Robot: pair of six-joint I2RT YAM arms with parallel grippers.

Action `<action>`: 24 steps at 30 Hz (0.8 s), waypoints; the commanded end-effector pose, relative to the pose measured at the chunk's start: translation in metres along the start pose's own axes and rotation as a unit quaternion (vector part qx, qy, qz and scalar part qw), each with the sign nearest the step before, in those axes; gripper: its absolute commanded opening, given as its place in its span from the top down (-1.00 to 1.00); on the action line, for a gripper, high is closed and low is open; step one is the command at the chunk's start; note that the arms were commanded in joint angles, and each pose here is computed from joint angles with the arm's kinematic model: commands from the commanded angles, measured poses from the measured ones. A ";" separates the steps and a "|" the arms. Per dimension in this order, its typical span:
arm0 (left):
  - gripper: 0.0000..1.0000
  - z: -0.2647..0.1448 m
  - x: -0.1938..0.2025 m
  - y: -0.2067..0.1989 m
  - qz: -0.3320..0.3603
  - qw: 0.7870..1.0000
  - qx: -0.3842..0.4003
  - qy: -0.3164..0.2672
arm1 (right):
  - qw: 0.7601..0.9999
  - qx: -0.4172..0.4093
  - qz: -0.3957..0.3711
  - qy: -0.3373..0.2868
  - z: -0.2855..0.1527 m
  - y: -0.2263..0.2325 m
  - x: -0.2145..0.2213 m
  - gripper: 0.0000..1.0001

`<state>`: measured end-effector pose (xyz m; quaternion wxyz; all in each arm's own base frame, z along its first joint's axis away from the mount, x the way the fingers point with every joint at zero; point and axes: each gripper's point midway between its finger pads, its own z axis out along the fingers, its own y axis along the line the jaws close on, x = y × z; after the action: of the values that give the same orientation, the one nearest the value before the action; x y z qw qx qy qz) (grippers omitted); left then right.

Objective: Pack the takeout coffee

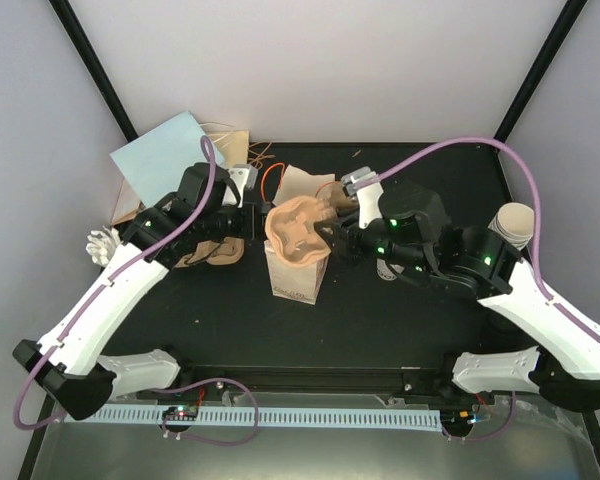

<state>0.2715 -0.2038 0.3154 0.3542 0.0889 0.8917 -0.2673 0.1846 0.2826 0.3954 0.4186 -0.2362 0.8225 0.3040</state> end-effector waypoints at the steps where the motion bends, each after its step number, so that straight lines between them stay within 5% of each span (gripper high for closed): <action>1: -0.80 0.000 -0.017 -0.008 0.006 1.000 0.014 -0.022 | 0.997 -0.001 -0.005 -0.077 -0.025 -0.002 -0.043 0.12; 15: -0.58 0.026 -0.015 0.025 0.009 0.994 -0.105 0.012 | 0.991 0.040 0.008 -0.131 -0.042 -0.022 -0.071 0.12; 24: -0.20 0.046 -0.003 0.024 0.006 0.994 -0.099 0.055 | 0.987 0.028 -0.009 -0.161 -0.055 -0.018 -0.080 0.11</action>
<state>0.3105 -0.2055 0.2732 0.3177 0.0658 0.9307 -0.1690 0.2108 0.2540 0.4536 0.5128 -0.1884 0.7817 0.3010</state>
